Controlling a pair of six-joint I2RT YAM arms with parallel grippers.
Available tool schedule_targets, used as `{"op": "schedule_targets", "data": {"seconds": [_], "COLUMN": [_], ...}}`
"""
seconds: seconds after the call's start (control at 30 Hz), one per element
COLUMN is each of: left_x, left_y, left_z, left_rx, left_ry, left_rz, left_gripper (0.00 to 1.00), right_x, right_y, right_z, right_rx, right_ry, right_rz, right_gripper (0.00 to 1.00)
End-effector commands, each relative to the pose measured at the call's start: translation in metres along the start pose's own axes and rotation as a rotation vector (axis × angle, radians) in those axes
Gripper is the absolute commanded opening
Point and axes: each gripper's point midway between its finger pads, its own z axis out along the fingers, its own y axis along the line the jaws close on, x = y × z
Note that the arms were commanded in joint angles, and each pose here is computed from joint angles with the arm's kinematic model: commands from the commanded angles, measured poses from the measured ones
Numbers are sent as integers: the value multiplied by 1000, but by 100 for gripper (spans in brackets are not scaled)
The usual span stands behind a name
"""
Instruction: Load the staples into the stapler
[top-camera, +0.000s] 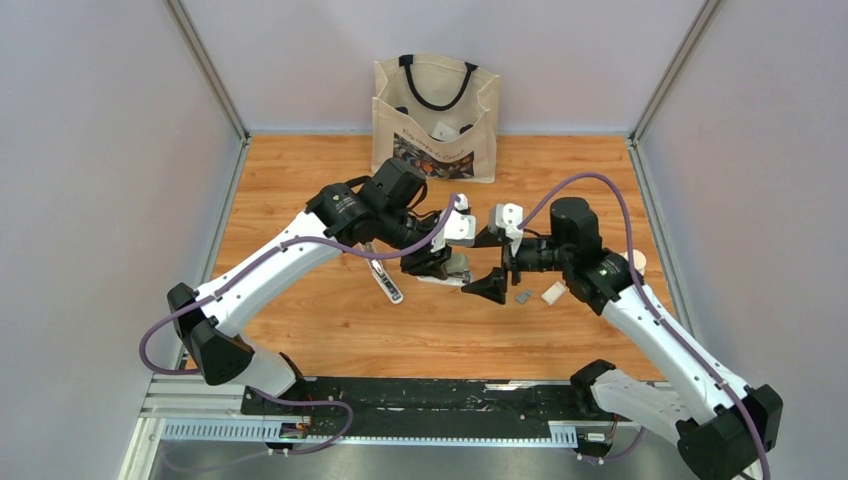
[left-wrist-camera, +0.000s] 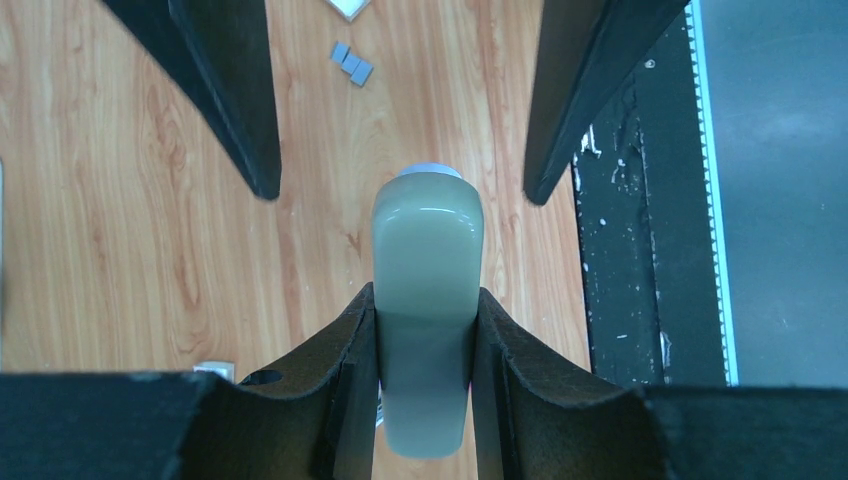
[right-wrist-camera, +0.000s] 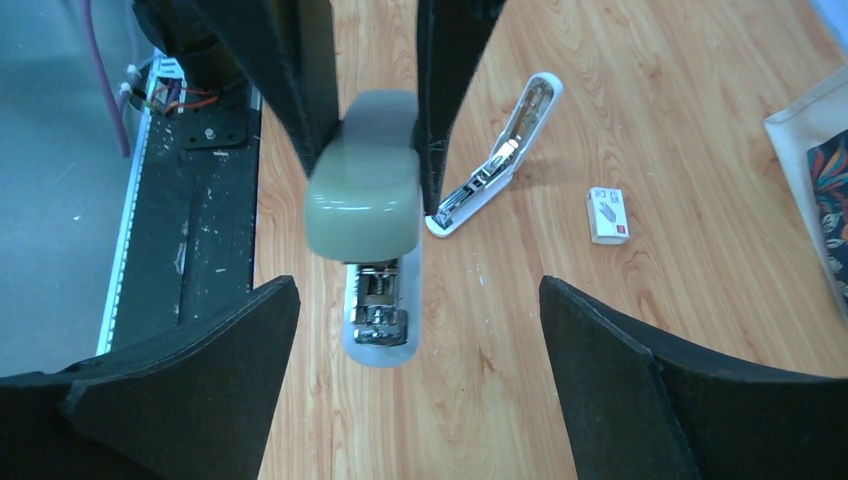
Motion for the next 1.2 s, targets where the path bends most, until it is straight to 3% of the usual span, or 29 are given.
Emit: {"op": "schedule_targets", "data": {"seconds": [0.0, 0.3, 0.67, 0.93, 1.07, 1.17], "left_x": [-19, -24, -22, -25, -27, -29], "left_y": [-13, -15, -4, 6, 15, 23], "left_z": [-14, -17, -20, -23, -28, -34], "left_rx": [25, 37, 11, 3, -13, -32], "left_ry": [-84, -125, -152, -190, -221, -254], "left_rz": [33, 8, -39, -89, -127, -154], "left_gripper": [0, 0, 0, 0, 0, 0], "right_x": [-11, 2, 10, 12, 14, 13], "right_y": [-13, -7, -3, 1, 3, 4], "right_z": [16, 38, 45, 44, 43, 42], "right_rx": [24, -3, -25, -31, -35, -33], "right_ry": [-13, 13, 23, 17, 16, 13], "right_rz": [-89, -77, -57, -62, -63, -68], "right_gripper": [93, 86, 65, 36, 31, 23]}}
